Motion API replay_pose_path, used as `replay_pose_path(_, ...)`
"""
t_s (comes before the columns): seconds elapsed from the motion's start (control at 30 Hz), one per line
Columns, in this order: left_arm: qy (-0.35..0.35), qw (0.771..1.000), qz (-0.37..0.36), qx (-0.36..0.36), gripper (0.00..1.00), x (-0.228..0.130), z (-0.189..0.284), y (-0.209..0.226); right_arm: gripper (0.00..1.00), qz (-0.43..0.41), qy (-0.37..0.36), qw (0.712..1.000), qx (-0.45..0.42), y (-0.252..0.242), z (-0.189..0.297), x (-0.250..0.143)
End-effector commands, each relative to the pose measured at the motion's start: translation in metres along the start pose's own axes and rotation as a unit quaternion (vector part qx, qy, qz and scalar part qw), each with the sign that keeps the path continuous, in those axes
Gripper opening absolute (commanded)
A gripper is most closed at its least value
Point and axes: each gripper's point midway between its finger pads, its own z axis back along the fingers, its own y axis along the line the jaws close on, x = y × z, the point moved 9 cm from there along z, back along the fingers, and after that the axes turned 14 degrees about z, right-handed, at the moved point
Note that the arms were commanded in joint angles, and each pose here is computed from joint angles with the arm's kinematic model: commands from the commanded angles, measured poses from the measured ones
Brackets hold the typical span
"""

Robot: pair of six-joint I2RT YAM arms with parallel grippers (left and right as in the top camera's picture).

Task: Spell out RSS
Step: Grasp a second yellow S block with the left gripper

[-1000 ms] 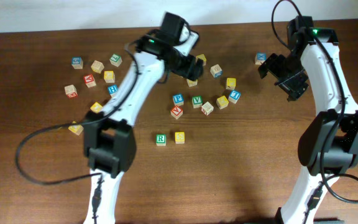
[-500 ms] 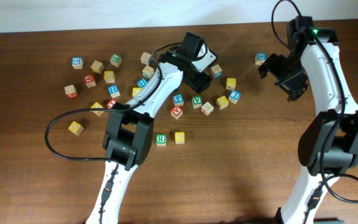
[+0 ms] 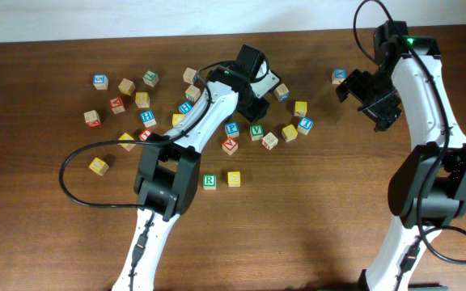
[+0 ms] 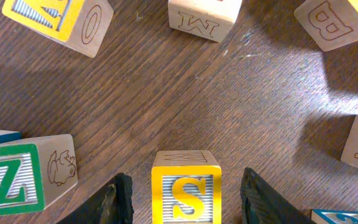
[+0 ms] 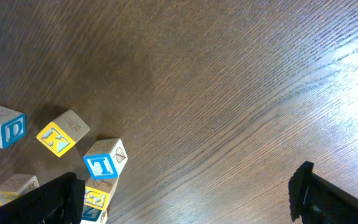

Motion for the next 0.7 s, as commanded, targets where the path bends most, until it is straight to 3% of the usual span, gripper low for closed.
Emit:
replay_pose_path(0.0, 0.017, 1.000, 0.002, -0.001, 0.46, -0.008, -0.015, 0.003, 0.98, -0.005, 0.003, 1.000, -0.002, 0.000, -0.002, -0.001)
replay_pose_path(0.07, 0.018, 1.000, 0.002, -0.001, 0.40, -0.009, -0.016, 0.003, 0.98, -0.005, 0.003, 1.000, -0.002, 0.000, -0.002, -0.001)
replay_pose_path(0.33, 0.036, 0.999, 0.005, -0.002, 0.42, -0.018, -0.032, 0.005, 0.98, -0.005, 0.003, 1.000, -0.002, 0.000, -0.002, -0.001)
replay_pose_path(0.4, 0.034, 0.999, 0.004, -0.002, 0.33, -0.018, -0.032, 0.005, 0.98, -0.005, 0.003, 1.000, -0.002, 0.000, -0.002, -0.001)
replay_pose_path(0.47, 0.030, 1.000, 0.010, -0.001, 0.31, -0.015, -0.029, 0.005, 0.98, -0.005, 0.003, 1.000, -0.002, 0.000, -0.002, -0.001)
replay_pose_path(0.5, 0.025, 1.000, 0.009, -0.001, 0.34, -0.012, -0.027, 0.005, 0.98, -0.005, 0.003, 1.000, -0.002, 0.000, -0.002, -0.001)
replay_pose_path(0.53, 0.021, 1.000, 0.008, -0.001, 0.44, -0.009, -0.025, 0.005, 0.98, -0.005, 0.003, 1.000, -0.002, 0.000, -0.002, -0.001)
replay_pose_path(0.57, 0.019, 1.000, 0.008, -0.001, 0.60, -0.008, -0.024, 0.005, 0.98, -0.005, 0.003, 1.000, -0.002, 0.000, -0.002, -0.001)
replay_pose_path(0.6, 0.019, 1.000, 0.008, -0.001, 0.62, -0.008, -0.024, 0.005, 0.98, -0.005, 0.003, 1.000, -0.002, 0.000, -0.002, -0.001)
replay_pose_path(0.63, 0.019, 1.000, 0.008, -0.001, 0.54, -0.008, -0.024, 0.005, 0.98, -0.005, 0.003, 1.000, -0.002, 0.000, -0.002, -0.001)
replay_pose_path(0.67, 0.019, 1.000, 0.008, -0.001, 0.39, -0.008, -0.024, 0.005, 0.98, -0.005, 0.003, 1.000, -0.002, 0.000, -0.002, -0.001)
